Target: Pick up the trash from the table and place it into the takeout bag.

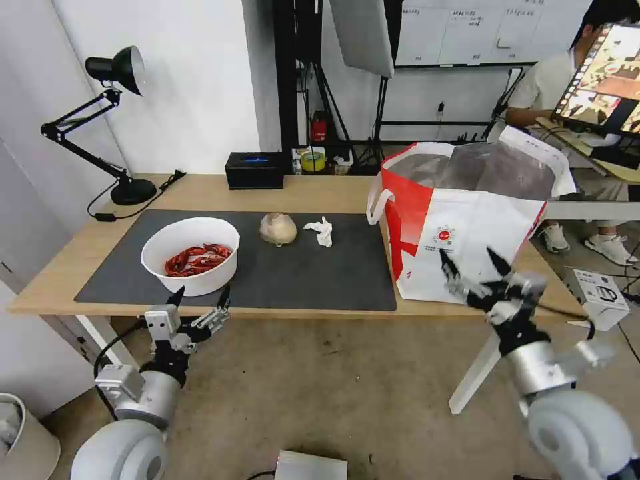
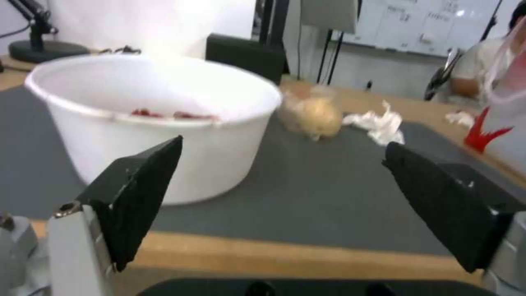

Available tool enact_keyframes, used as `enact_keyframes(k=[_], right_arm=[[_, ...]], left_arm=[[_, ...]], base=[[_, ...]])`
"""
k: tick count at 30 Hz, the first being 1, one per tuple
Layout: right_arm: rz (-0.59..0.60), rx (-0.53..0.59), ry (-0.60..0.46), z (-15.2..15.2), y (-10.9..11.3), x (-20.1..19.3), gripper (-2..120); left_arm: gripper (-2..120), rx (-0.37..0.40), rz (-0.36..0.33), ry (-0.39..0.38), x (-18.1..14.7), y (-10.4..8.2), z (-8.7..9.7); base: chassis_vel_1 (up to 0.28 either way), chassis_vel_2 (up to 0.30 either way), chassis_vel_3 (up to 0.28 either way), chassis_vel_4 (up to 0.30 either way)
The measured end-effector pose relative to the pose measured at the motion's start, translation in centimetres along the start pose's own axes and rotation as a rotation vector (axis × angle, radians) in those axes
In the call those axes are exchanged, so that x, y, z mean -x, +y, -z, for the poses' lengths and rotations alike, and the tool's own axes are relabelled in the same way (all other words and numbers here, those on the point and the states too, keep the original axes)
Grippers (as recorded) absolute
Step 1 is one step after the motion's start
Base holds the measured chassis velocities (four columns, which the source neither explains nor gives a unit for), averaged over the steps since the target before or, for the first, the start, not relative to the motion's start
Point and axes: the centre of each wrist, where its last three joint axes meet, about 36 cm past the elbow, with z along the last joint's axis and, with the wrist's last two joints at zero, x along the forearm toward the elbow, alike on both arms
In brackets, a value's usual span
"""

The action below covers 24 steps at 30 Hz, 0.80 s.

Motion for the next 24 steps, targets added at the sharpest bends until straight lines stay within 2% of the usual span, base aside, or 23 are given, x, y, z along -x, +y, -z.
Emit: enact_keyframes(k=[1,5,13,20,24], right_arm=[[-0.020,-0.009,0.011,-1.4,0.0,-0.8,100],[-0.033,-0.033,0.018,-3.0,0.1,-1.6,100],[-0.044,-0.054,0.039,-5.3,1.5,-3.2,100],[-0.066,-0.068,0.049,-5.2,3.1,-3.9,100],[-0.080,-0.069,0.056,-4.4,4.3,-4.0,100]], left_arm=[[100,0.023,0.003,-0.001,-0.2,-0.1,-0.8],[100,0.074,-0.005,-0.018,-0.3,-0.3,-1.8],[100,0.087,-0.006,-0.037,-0.7,-0.8,-3.1],[100,0.093,-0.016,-0.041,-1.1,-1.5,-3.3],[100,0.140,-0.036,-0.050,-1.7,-1.9,-3.3]], base=[[0.000,0.000,0.000,0.000],[0.000,0.000,0.000,0.000],[0.000,0.000,0.000,0.000],[0.000,0.000,0.000,0.000],[0.000,0.000,0.000,0.000]])
